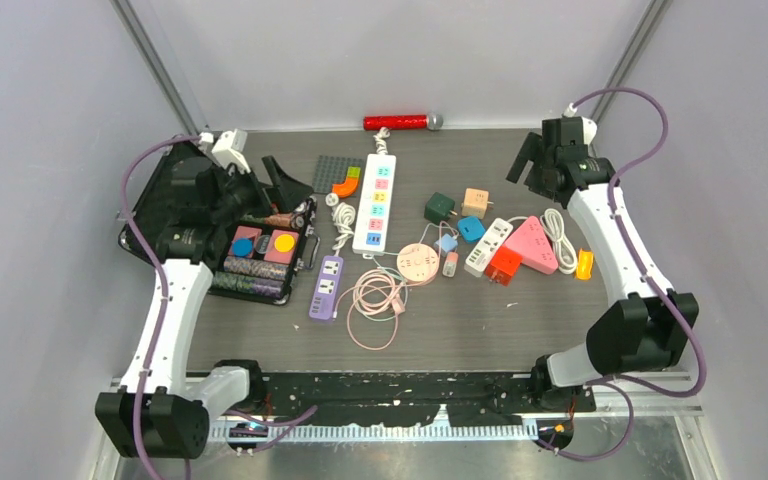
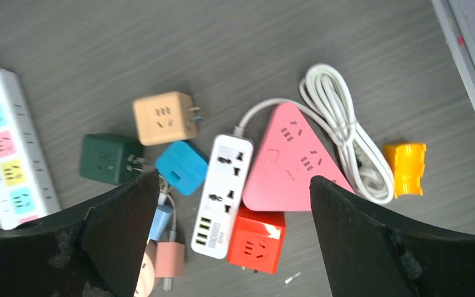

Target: Insert the plug

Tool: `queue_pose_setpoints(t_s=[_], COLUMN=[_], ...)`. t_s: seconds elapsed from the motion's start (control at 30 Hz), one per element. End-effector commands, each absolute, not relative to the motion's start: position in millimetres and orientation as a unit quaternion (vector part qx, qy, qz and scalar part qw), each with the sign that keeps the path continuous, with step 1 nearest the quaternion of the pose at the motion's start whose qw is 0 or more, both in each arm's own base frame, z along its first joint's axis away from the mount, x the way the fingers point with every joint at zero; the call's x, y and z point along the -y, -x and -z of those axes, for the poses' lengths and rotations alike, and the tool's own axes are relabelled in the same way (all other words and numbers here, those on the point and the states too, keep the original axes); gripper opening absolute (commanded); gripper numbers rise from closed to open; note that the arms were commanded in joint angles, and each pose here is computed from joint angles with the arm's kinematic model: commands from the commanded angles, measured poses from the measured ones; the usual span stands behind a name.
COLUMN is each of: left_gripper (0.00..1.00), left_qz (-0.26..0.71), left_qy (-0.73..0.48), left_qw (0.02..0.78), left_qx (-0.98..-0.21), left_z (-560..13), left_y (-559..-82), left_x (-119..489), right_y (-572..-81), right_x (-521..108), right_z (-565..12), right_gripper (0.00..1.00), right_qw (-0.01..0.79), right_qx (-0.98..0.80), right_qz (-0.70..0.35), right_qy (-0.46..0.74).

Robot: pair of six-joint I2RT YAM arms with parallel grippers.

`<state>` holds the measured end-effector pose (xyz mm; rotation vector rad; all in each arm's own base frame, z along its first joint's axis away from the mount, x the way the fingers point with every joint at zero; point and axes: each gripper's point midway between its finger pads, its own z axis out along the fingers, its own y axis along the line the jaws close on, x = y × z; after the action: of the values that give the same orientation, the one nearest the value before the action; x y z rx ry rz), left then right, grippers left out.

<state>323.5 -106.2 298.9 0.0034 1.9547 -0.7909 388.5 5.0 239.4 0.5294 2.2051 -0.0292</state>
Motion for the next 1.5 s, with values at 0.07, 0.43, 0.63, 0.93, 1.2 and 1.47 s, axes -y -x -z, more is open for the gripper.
queue_pose_setpoints(t_s=[0.07, 0.43, 0.63, 0.93, 1.2, 1.47], left_gripper=[0.96, 0.94, 0.94, 0.94, 0.93, 0.93], left_qz=[0.349, 0.305, 0.29, 0.28, 0.278, 0.286], left_qy=[-0.073, -0.135, -0.126, -0.109, -0.105, -0.113], left_qw=[0.556, 0.561, 0.548, 0.541, 0.539, 0.559], left_qx=[-0.751, -0.758, -0.775, -0.786, -0.788, -0.77], left_z=[-336, -305, -288, -279, -282, -296], left_y=[-344, -354, -356, -365, -369, -370], left_x=[133, 148, 150, 149, 152, 163], right_y=[-356, -300, -287, -296, -297, -336], right_x=[1, -44, -37, -35, -40, -38], right_z=[-196, -110, -82, -61, -52, -146], right_gripper=[0.96, 0.95, 0.96, 0.92, 0.54, 0.33], right_qw=[0.341, 0.228, 0.196, 0.194, 0.187, 0.301], right_qx=[-0.895, -0.916, -0.917, -0.917, -0.922, -0.897], right_qz=[0.037, 0.037, 0.08, 0.092, 0.07, 0.039], right_qy=[-0.284, -0.329, -0.339, -0.337, -0.332, -0.322])
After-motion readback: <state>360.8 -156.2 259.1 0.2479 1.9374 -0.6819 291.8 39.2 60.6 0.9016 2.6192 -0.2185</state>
